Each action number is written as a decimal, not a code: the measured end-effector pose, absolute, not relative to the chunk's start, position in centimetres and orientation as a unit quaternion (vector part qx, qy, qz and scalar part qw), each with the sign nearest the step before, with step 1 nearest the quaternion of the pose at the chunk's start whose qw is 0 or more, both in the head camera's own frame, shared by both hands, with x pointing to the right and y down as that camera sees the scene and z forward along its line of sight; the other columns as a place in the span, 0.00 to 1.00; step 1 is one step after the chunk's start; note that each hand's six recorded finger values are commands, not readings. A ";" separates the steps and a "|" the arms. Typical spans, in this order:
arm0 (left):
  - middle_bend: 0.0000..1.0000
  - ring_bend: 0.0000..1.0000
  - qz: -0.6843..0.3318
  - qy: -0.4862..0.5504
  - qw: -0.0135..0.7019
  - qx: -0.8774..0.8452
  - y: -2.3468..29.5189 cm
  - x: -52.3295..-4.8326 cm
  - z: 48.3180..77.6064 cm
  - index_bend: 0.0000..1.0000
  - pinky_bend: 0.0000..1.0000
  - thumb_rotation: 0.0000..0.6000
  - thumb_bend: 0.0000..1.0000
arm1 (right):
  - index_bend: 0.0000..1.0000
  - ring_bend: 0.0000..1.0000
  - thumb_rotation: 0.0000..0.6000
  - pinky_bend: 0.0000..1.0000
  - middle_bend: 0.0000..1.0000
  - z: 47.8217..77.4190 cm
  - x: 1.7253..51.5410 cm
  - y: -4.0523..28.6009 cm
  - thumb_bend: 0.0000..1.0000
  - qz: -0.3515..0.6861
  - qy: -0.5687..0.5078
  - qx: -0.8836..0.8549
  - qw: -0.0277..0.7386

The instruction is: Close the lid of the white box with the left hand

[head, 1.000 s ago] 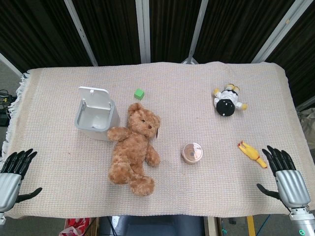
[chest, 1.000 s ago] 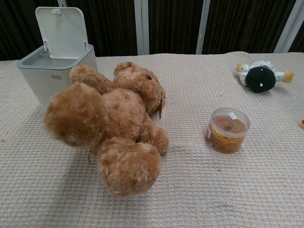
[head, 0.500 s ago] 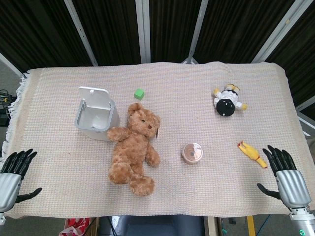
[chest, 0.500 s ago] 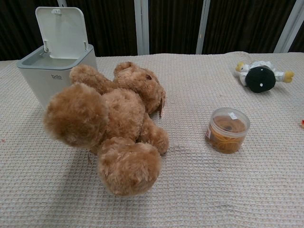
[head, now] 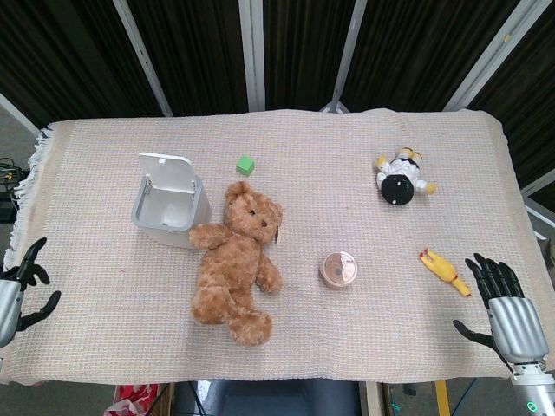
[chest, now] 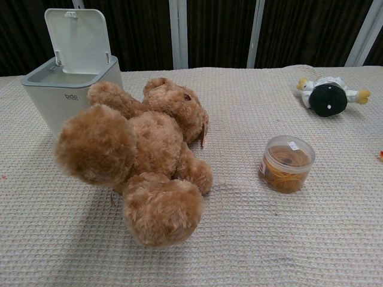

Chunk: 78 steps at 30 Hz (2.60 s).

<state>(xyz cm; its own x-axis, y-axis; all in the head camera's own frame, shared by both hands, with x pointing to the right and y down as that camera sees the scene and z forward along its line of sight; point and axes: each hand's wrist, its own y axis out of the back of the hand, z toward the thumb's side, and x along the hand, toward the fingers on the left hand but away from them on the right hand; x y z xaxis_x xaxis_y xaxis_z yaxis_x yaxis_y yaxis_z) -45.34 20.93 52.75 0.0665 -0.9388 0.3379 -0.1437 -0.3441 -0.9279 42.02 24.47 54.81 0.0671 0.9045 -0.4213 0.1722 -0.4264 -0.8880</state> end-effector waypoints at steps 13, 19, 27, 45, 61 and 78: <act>0.97 0.90 -0.551 0.413 0.336 -0.643 10.2 -42.4 52.8 0.00 1.00 1.00 0.50 | 0.00 0.00 1.00 0.00 0.00 55.2 41.7 24.3 0.19 0.542 -0.421 -0.653 0.321; 0.98 0.91 -0.564 0.389 0.318 -0.656 5.3 -39.5 53.2 0.00 1.00 1.00 0.56 | 0.00 0.00 1.00 0.00 0.00 55.3 41.5 24.3 0.19 0.540 -0.420 -0.658 0.315; 0.99 0.91 -0.573 0.362 0.323 -0.661 0.9 -34.8 53.8 0.01 1.00 1.00 0.57 | 0.00 0.00 1.00 0.00 0.00 55.5 41.3 24.3 0.19 0.537 -0.423 -0.664 0.304; 1.00 0.92 -0.598 0.344 0.298 -0.660 -2.4 -27.8 56.3 0.17 1.00 1.00 0.59 | 0.00 0.00 1.00 0.00 0.00 55.3 41.5 24.5 0.19 0.536 -0.427 -0.666 0.295; 1.00 0.93 -0.602 0.331 0.280 -0.671 -1.1 -27.0 56.3 0.27 1.00 1.00 0.59 | 0.00 0.00 1.00 0.00 0.00 55.1 41.8 24.6 0.19 0.535 -0.430 -0.664 0.296; 1.00 0.93 -0.620 0.280 0.275 -0.679 2.1 -29.0 54.9 0.30 1.00 1.00 0.60 | 0.00 0.00 1.00 0.00 0.00 55.0 41.7 24.9 0.19 0.535 -0.430 -0.666 0.294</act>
